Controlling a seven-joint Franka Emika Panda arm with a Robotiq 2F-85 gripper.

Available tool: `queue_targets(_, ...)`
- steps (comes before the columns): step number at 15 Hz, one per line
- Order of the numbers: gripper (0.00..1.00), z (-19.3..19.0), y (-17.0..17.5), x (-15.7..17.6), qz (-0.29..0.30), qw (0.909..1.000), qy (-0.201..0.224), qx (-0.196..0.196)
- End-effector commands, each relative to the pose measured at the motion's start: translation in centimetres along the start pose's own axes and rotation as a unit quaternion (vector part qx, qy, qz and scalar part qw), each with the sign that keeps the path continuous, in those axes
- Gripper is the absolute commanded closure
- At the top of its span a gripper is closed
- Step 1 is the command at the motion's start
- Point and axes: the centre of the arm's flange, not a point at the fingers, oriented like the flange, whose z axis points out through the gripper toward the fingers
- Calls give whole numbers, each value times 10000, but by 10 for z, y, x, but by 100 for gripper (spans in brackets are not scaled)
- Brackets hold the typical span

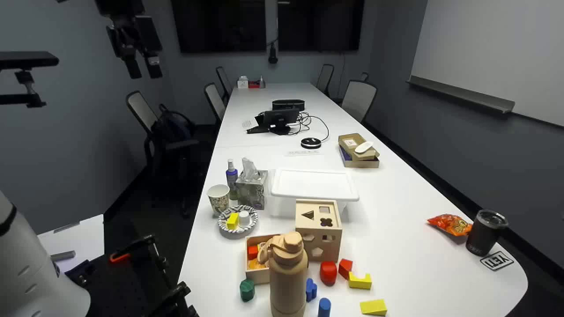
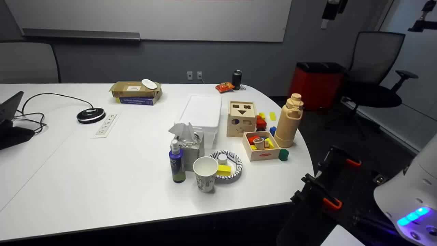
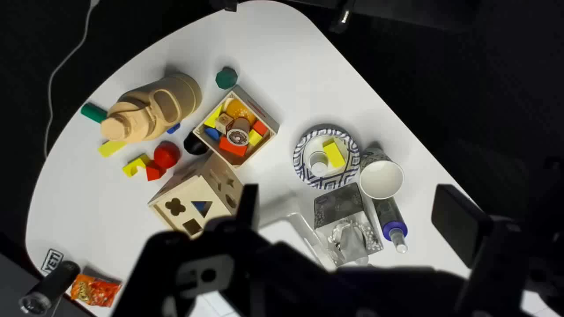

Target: Pick up the flowery blue block and put it in the shape sorter

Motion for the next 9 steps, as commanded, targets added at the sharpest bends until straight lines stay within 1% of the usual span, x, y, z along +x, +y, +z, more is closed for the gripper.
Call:
queue_targets(1, 0, 0, 0, 0, 0, 10000, 0, 0)
queue_targets(4, 0, 0, 0, 0, 0, 10000, 0, 0)
queue_targets(5, 0, 3, 1, 4, -28, 9999, -127, 25)
queue_targets(7, 0, 9, 8, 17, 35, 9997, -230, 53)
queue_targets(9, 0, 17, 25, 33, 106, 9991, -386, 159)
